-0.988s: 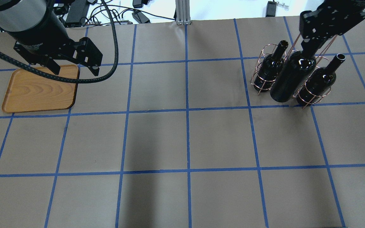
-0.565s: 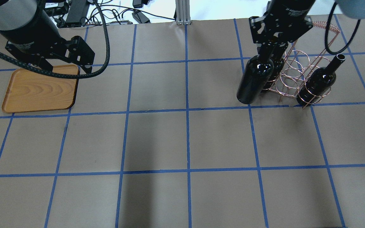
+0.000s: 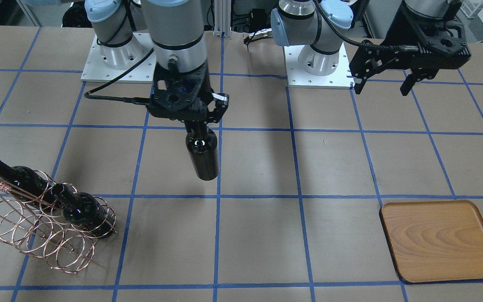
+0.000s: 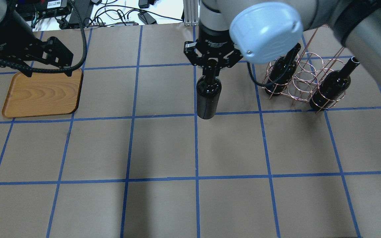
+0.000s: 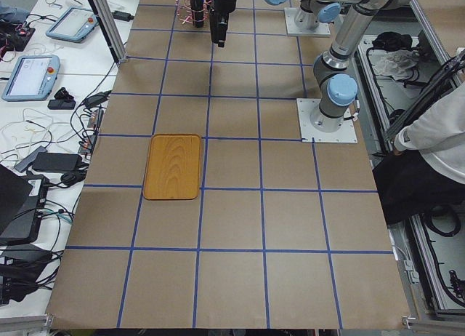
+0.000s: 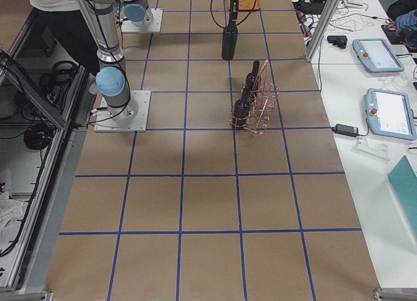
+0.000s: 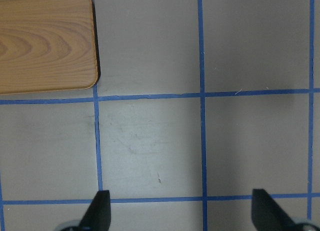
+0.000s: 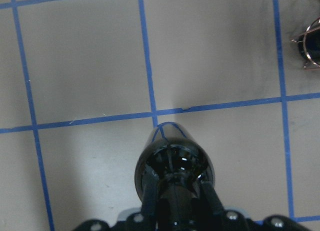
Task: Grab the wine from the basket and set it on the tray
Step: 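Carry the bottle toward the table center and stand it upright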
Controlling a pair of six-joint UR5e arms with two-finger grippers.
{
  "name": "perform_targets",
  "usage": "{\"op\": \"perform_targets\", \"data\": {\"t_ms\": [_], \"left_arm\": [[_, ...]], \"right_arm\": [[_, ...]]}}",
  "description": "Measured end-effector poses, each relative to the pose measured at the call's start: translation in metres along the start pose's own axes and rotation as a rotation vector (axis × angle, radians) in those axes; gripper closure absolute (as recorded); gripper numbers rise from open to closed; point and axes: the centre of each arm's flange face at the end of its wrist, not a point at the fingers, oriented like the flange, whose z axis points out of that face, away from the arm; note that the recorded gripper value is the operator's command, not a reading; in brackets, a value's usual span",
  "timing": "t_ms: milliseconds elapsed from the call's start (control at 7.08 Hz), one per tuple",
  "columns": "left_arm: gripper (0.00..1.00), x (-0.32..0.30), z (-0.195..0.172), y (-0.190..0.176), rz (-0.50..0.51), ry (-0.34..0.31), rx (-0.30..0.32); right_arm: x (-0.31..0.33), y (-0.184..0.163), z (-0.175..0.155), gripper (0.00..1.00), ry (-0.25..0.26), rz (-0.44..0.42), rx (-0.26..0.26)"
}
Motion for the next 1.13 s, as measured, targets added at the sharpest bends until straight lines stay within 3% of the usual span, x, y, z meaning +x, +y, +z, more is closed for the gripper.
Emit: {"op": "perform_targets", "data": {"t_ms": [706,847,988,1129], "left_arm": [[0.00,-0.038,-0.002,-0.003,-0.040,-0.013,0.015],[0.00,-0.039,-0.002,-0.003,-0.042,-0.013,0.015],[0.00,-0.040,-0.002,-0.003,-0.044,-0.013,0.015],[0.00,-0.041,-0.002,-0.003,-0.044,-0.013,0.015]], "right_arm": [[-0.089,0.065,0.065,1.00,-0.014,0.042,-0.020],[-0.091,0.070,0.070,0.94,-0.011,0.051,-0.027],[-0.091,0.072,0.074,0.82,-0.007,0.055,-0.034],[-0.091,0.072,0.079,0.23,-0.001,0.056,-0.042]]}}
